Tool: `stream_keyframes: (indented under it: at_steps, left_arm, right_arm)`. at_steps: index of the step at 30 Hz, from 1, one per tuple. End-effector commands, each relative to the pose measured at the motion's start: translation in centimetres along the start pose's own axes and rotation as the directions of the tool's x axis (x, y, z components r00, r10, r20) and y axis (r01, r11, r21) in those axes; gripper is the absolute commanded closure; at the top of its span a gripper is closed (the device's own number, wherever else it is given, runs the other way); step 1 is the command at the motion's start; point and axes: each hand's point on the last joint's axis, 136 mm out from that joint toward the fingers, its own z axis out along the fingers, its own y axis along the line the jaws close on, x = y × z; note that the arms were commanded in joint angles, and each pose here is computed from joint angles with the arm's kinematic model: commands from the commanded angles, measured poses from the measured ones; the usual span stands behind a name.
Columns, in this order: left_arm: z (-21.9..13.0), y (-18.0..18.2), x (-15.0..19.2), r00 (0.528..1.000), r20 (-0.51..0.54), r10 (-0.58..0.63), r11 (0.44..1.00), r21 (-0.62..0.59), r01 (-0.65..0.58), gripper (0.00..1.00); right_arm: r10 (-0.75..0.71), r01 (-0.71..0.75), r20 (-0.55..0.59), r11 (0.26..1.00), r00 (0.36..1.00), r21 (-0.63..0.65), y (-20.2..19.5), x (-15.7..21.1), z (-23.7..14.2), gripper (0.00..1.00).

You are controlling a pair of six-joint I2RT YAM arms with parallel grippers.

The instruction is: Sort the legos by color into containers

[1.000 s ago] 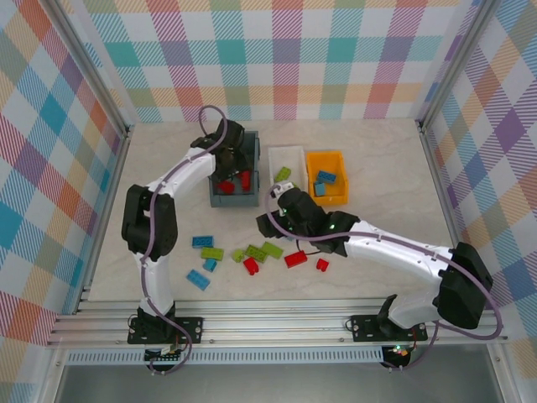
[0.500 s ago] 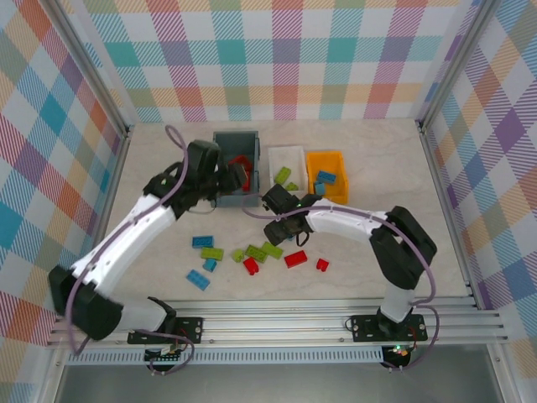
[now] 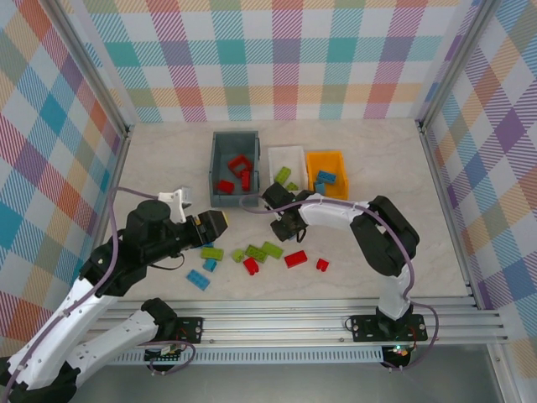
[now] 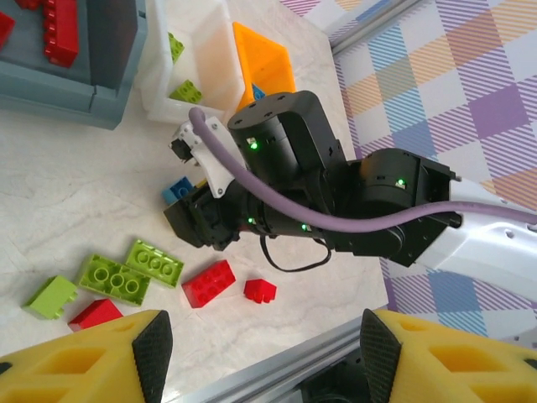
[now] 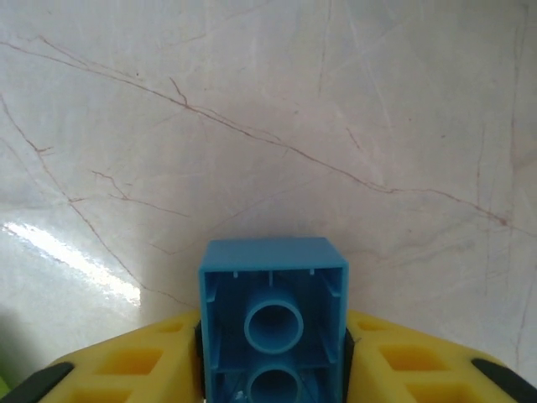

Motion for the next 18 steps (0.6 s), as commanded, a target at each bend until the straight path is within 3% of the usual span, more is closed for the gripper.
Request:
stream_keyframes:
  at_steps: [1,5,8,12,18]
  left_arm:
    - [0.5,0.3,1.1,0.998,-0.051,-0.026,1.000,-0.003,0.026,0.37]
    - [2.5,-0.6,1.1,0.996,-0.080,-0.041,0.999,0.027,0.043,0.37]
    - [4.9,-1.5,1.2,0.992,-0.114,-0.045,0.998,0.045,0.050,0.37]
    - [7.6,-3.7,1.3,0.993,-0.114,0.021,0.999,0.036,-0.017,0.38]
    - [9.3,-8.1,2.2,0.968,-0.050,0.245,0.968,-0.032,-0.247,0.39]
  right_arm:
    - [0.052,-0.054,0.092,0.998,0.994,0.021,-1.4,-1.1,-3.2,0.62]
    - [0.230,-0.235,0.225,0.972,0.947,-0.005,-5.5,-1.9,-8.2,0.64]
    - [0.354,-0.361,0.254,0.932,0.900,-0.021,-9.6,-1.8,-9.7,0.63]
    - [0.460,-0.479,0.209,0.876,0.863,0.051,-14.8,-1.6,-8.8,0.64]
    - [0.533,-0.555,0.158,0.814,0.831,0.174,-19.3,-2.4,-6.9,0.62]
